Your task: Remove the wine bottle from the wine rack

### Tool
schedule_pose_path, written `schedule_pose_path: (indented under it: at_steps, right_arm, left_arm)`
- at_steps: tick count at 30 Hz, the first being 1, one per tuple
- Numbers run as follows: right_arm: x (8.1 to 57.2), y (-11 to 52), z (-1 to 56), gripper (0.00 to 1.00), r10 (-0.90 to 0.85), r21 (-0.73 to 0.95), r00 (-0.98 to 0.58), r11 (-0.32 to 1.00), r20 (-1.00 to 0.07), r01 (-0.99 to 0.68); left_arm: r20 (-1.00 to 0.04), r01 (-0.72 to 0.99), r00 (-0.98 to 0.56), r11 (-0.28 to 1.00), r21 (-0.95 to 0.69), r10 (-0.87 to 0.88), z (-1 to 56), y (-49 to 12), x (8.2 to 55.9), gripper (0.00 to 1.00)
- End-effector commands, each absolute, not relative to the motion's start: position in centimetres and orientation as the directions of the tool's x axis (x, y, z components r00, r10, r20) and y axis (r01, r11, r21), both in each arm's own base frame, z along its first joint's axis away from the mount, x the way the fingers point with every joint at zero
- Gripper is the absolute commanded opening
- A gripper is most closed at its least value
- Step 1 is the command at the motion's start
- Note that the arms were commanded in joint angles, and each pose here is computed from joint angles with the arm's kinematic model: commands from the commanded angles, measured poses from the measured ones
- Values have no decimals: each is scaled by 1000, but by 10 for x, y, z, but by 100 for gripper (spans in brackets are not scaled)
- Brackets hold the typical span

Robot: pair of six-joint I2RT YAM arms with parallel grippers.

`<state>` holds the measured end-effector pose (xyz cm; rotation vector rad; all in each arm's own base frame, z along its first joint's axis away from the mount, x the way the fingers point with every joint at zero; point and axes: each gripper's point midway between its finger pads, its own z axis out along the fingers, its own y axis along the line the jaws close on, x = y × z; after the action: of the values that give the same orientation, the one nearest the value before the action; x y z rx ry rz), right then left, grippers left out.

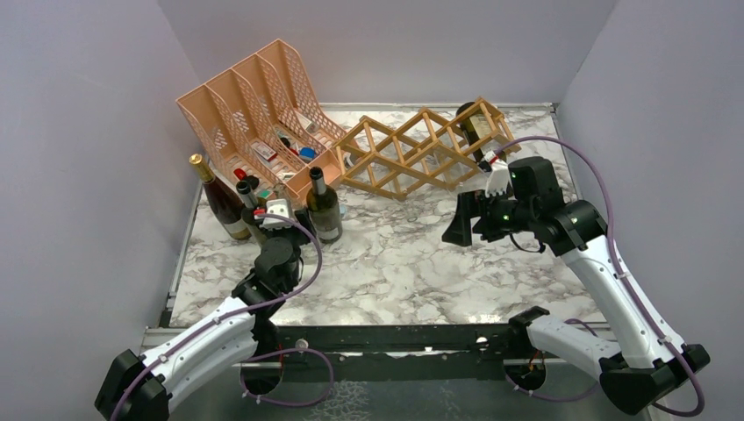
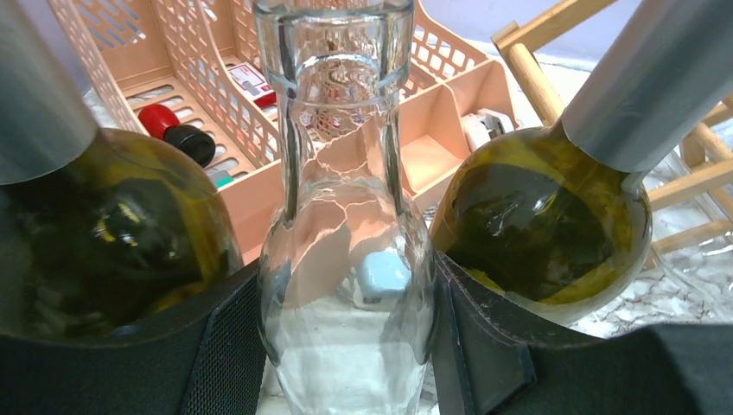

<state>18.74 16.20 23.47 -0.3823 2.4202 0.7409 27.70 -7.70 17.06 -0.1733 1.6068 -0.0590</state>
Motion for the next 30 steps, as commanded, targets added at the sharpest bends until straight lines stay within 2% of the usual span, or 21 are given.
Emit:
schedule_pose_path:
  at_steps: [1,11,13,15,16,24,30]
  right_arm:
    - [188,170,242,100,-108,434,-767,770,-632,-467]
    - [186,170,248,100,-111,429,-744,758,-659,-492]
    - [186,171,246,100,-114,431,-745,754,-657,-496]
    - [186,172,243,100,-115,437,-749,750,-652,-496]
    - [186,173,241,100,-116,440,-752,749,-649,-496]
    - [183,173,234,100,-114,446,-751,743,-650,-499]
    - [185,176,229,100,-112,457,-756,737,-645,-499]
  left_arm:
    - [-994,-47,-76,996,-77,-80,170,-88,276,57]
    - [-993,-60,-78,994,-88,-92,164,-87,267,64]
    - [-992,-69,-81,993,-94,-100,163,-86,266,67]
    - [-991,-75,-88,993,-92,-99,161,-84,265,77]
    - [-991,-76,-92,993,-92,-99,161,-84,265,78]
    - [-988,-62,-110,992,-106,-112,160,-87,263,82]
    - [-982,-5,-122,989,-147,-147,167,-95,258,92]
